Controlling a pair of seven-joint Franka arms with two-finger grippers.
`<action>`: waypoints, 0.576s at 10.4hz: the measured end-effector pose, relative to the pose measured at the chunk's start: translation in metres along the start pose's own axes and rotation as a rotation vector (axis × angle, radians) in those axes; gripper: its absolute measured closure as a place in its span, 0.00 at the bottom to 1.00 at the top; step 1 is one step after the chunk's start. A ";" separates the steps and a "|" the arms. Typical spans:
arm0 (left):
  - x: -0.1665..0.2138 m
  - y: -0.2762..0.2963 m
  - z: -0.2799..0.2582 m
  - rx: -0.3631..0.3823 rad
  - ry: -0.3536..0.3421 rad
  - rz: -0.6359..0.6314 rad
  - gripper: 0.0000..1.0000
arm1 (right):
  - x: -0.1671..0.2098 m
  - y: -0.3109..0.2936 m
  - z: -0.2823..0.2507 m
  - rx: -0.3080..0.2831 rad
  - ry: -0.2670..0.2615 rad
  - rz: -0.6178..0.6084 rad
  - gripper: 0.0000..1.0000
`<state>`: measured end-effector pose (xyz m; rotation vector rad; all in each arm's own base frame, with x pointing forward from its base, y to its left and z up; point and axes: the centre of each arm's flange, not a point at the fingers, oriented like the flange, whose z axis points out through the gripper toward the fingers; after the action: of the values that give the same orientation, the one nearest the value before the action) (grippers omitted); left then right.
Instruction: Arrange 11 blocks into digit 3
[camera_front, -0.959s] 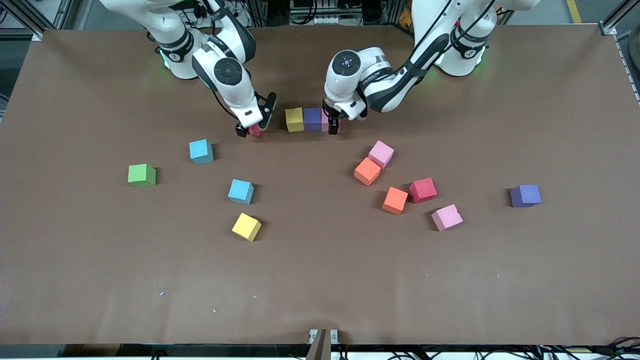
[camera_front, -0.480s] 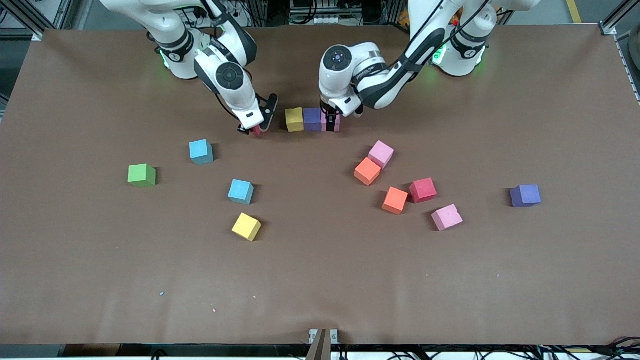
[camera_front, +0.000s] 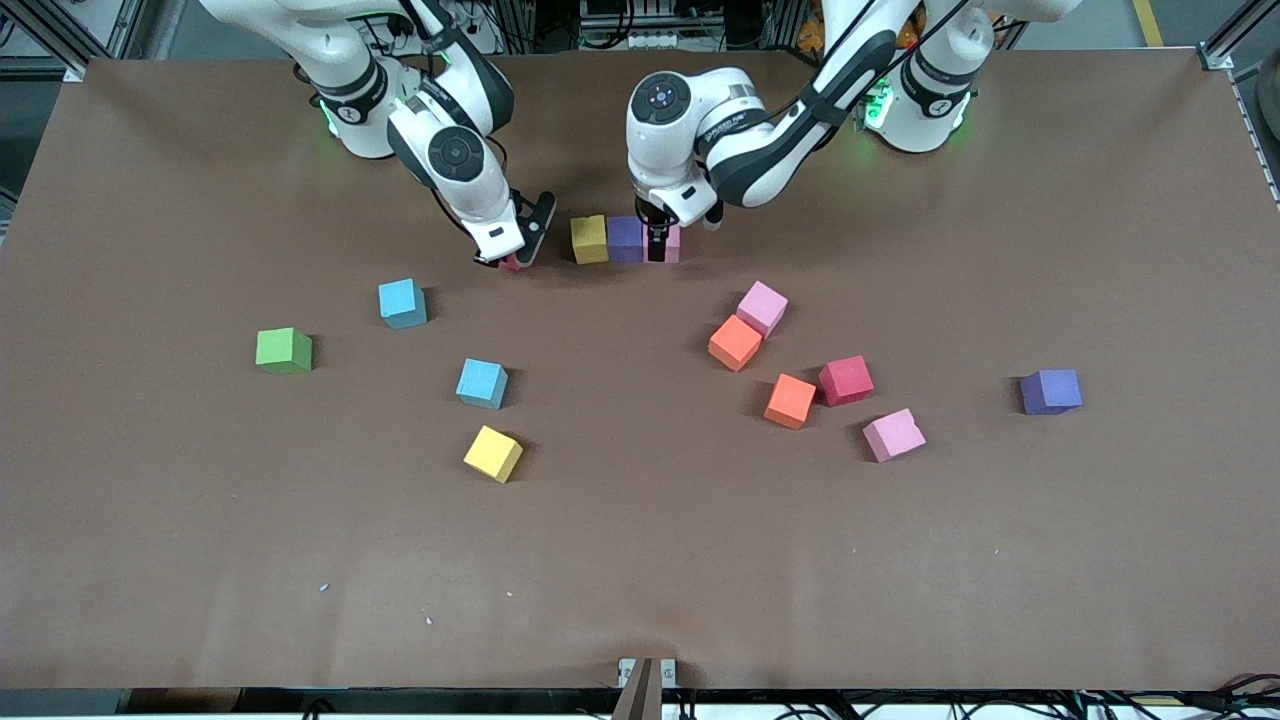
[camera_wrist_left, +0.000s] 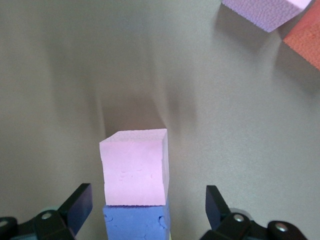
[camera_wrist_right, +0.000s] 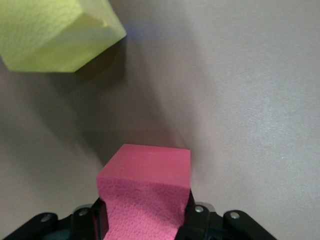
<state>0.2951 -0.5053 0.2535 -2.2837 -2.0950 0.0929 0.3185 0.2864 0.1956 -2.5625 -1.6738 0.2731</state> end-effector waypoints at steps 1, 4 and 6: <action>0.000 0.000 -0.003 -0.007 0.006 0.017 0.00 | 0.000 0.004 -0.002 -0.001 0.009 0.058 0.44; 0.005 0.010 -0.021 -0.043 0.008 0.131 0.00 | 0.007 0.015 -0.013 -0.008 0.046 0.239 0.44; 0.018 0.034 -0.038 -0.069 0.009 0.201 0.00 | 0.009 0.030 -0.022 0.013 0.077 0.372 0.44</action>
<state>0.3335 -0.4902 0.2888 -2.5244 -1.8869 0.0173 0.3527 0.2836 0.2121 -2.8191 -1.1580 0.1994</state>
